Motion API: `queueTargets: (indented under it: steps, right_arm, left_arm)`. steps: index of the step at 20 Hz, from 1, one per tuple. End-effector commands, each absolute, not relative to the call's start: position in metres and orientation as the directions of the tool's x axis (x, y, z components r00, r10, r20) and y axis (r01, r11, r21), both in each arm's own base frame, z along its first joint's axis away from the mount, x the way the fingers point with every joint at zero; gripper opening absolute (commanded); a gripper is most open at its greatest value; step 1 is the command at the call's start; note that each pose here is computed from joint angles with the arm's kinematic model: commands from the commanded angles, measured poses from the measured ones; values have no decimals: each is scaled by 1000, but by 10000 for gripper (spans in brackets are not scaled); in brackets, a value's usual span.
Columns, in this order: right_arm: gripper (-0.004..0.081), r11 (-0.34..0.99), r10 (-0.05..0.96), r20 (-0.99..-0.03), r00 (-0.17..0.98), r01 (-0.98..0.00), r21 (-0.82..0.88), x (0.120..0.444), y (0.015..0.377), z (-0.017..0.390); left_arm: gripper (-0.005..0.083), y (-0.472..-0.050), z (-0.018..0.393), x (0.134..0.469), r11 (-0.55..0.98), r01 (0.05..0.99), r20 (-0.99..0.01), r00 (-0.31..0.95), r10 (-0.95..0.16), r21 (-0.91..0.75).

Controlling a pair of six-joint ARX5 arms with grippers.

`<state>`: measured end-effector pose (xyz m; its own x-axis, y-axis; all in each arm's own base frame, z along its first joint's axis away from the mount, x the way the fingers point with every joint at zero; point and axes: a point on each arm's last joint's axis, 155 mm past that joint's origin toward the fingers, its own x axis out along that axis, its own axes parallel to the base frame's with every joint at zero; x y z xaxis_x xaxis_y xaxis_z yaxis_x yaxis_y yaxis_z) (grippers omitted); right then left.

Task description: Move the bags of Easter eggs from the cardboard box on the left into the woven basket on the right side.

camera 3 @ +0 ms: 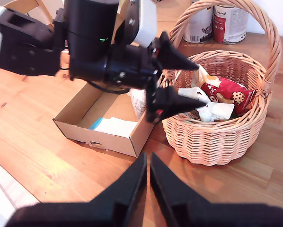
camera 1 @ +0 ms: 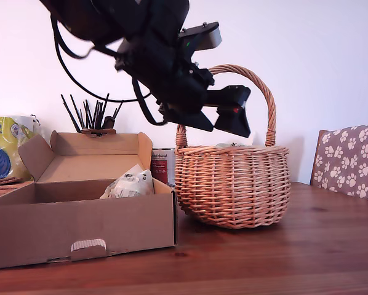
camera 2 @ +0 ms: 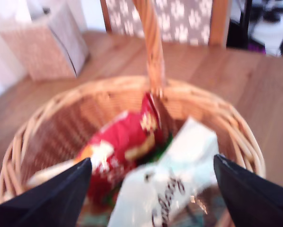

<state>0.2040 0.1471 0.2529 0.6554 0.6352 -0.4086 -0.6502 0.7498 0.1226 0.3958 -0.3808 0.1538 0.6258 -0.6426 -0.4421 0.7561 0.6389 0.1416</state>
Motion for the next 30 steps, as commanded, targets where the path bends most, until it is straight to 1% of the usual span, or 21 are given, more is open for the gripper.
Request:
queueTargets:
  steps: [1, 2, 4, 6, 9, 11, 13, 15, 19, 22, 23, 24, 25, 27, 28, 29, 30]
  right_arm:
    - [-12, 749, 637, -415, 650, -650, 130, 203, 148, 248]
    - [-12, 749, 637, -415, 650, -650, 130, 203, 148, 248]
    - [-12, 748, 637, -414, 650, -650, 129, 204, 148, 248]
    - [-12, 748, 636, -415, 650, -652, 126, 204, 148, 248]
    - [-12, 748, 635, -424, 646, -650, 130, 206, 149, 246]
    - [-12, 748, 635, -422, 647, -651, 128, 207, 149, 246]
    - [-12, 749, 634, -426, 645, -650, 130, 209, 150, 245]
    - [-12, 749, 632, -435, 641, -649, 133, 211, 150, 242]
    - [-12, 749, 629, -455, 631, -648, 136, 214, 151, 237]
    - [-12, 749, 628, -459, 629, -647, 138, 215, 152, 235]
    - [-12, 749, 628, -458, 629, -648, 138, 216, 152, 236]
    - [-12, 749, 628, -457, 630, -648, 137, 216, 152, 236]
    - [-12, 749, 629, -456, 630, -648, 137, 216, 152, 236]
    - [-12, 748, 629, -456, 629, -649, 138, 216, 152, 236]
    - [-12, 749, 629, -456, 629, -648, 138, 216, 152, 236]
    - [-12, 748, 629, -456, 629, -649, 138, 216, 152, 236]
    - [-12, 749, 629, -456, 629, -648, 138, 216, 152, 236]
  left_arm:
    - [555, -377, 184, 390, 643, 751, -407, 640, -652, 149]
    - [397, -373, 191, 387, 645, 749, -408, 642, -649, 151]
    - [14, -364, 205, 379, 645, 749, -415, 641, -646, 154]
    - [-19, -353, 215, 373, 649, 746, -427, 641, -637, 151]
    - [-22, -331, 216, 366, 653, 745, -479, 626, -615, 135]
    - [-22, -321, 219, 362, 642, 759, -467, 608, -642, 107]
    - [-22, -302, 222, 362, 655, 750, -440, 620, -650, 90]
    - [-22, -281, 217, 361, 673, 735, -435, 633, -641, 78]
    - [-22, -247, 200, 361, 670, 740, -409, 629, -661, 55]
    - [-21, -237, 184, 359, 654, 752, -446, 613, -652, 79]
    - [-9, -235, 182, 358, 649, 756, -454, 611, -648, 91]
    - [61, -235, 180, 359, 648, 755, -458, 613, -644, 100]
    - [249, -234, 180, 360, 655, 750, -459, 615, -641, 91]
    - [712, -229, 170, 367, 679, 727, -482, 634, -605, 103]
    - [801, -229, 163, 368, 675, 730, -495, 628, -600, 108]
    - [775, -230, 155, 370, 676, 730, -508, 623, -595, 104]
    - [776, -230, 147, 375, 680, 725, -516, 624, -587, 104]
